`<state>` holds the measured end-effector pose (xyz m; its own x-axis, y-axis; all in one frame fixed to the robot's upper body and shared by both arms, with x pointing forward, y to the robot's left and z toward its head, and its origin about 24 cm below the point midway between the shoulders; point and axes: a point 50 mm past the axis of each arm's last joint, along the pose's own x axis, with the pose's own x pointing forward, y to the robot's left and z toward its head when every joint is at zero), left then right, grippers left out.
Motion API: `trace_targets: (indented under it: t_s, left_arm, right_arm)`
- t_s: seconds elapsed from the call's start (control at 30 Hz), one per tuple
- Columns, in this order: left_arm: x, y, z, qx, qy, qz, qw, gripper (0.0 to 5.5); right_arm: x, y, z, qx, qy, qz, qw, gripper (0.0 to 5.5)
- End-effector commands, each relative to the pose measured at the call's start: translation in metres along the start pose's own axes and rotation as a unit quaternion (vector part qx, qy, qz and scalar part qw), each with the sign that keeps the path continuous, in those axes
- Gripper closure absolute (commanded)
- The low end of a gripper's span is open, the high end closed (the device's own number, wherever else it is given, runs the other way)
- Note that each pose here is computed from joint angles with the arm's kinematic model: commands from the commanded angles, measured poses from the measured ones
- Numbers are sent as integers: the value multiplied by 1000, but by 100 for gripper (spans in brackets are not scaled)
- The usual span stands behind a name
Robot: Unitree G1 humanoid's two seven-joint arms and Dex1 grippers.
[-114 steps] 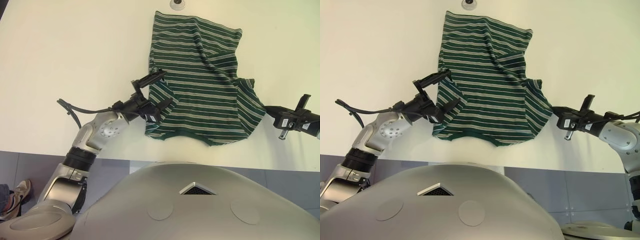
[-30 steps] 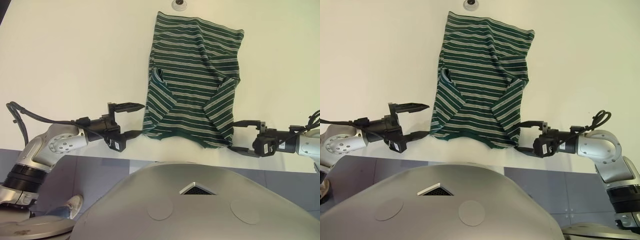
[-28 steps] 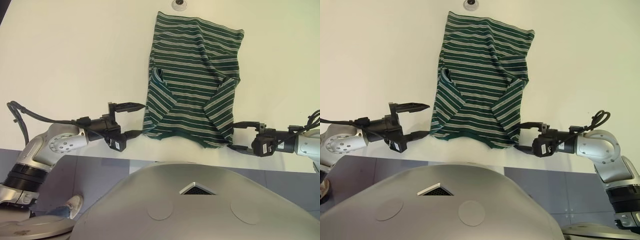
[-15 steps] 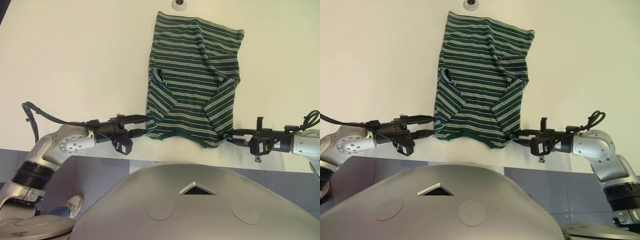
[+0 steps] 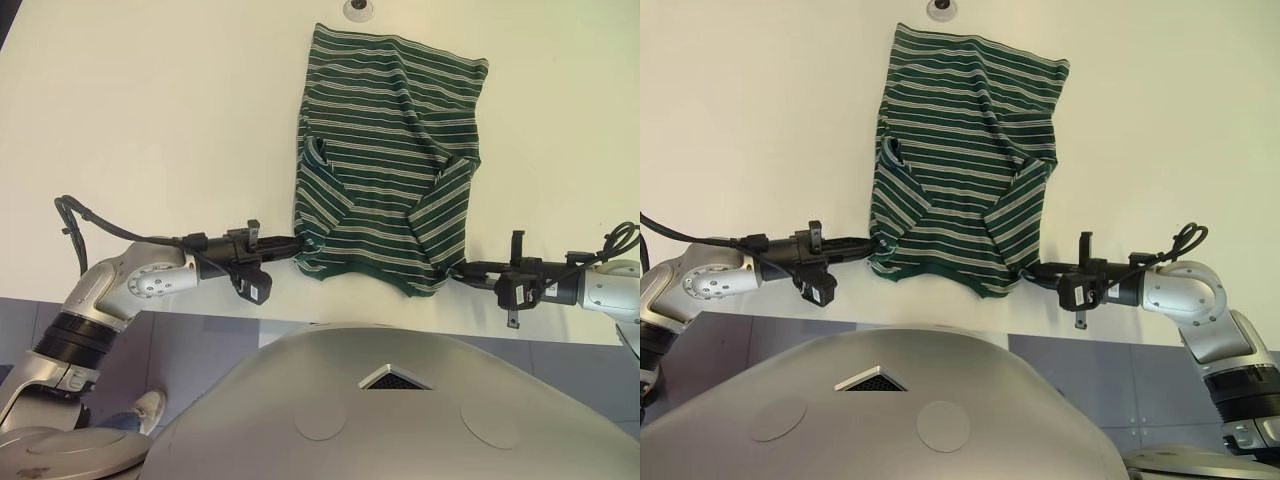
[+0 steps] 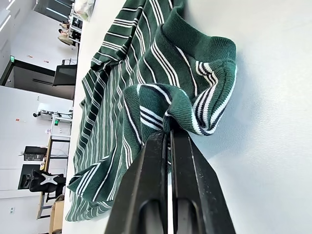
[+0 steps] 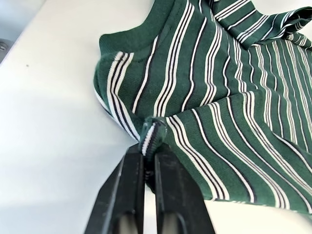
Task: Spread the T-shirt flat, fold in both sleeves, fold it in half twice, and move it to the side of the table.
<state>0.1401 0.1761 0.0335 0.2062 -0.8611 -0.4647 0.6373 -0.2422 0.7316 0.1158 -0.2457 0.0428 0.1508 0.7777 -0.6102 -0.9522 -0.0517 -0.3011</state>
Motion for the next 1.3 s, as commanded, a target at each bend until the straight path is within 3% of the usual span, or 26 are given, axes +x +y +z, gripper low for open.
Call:
trace_targets:
  t_s: [0.03, 0.27, 1.0, 1.23, 1.3]
  left_arm:
    - [-1, -18, 1, -33, 1, -48, 998, 550]
    - [-21, -9, 11, -63, -33, -27, 997, 550]
    - [-83, 30, 60, -83, -141, 79, 983, 550]
    - [-71, 44, 23, -105, -72, 144, 981, 550]
    - [-62, 48, 8, -110, -57, 147, 981, 550]
  right_arm:
    - [0, 1, -1, 2, 8, 4, 1000, 543]
    - [-5, -2, 0, 1, 3, -4, 1000, 543]
    - [-53, 9, 58, 14, -151, 8, 988, 543]
    - [-48, -19, 49, 1, -133, -69, 989, 543]
    - [-45, -38, 39, -8, -98, -135, 986, 543]
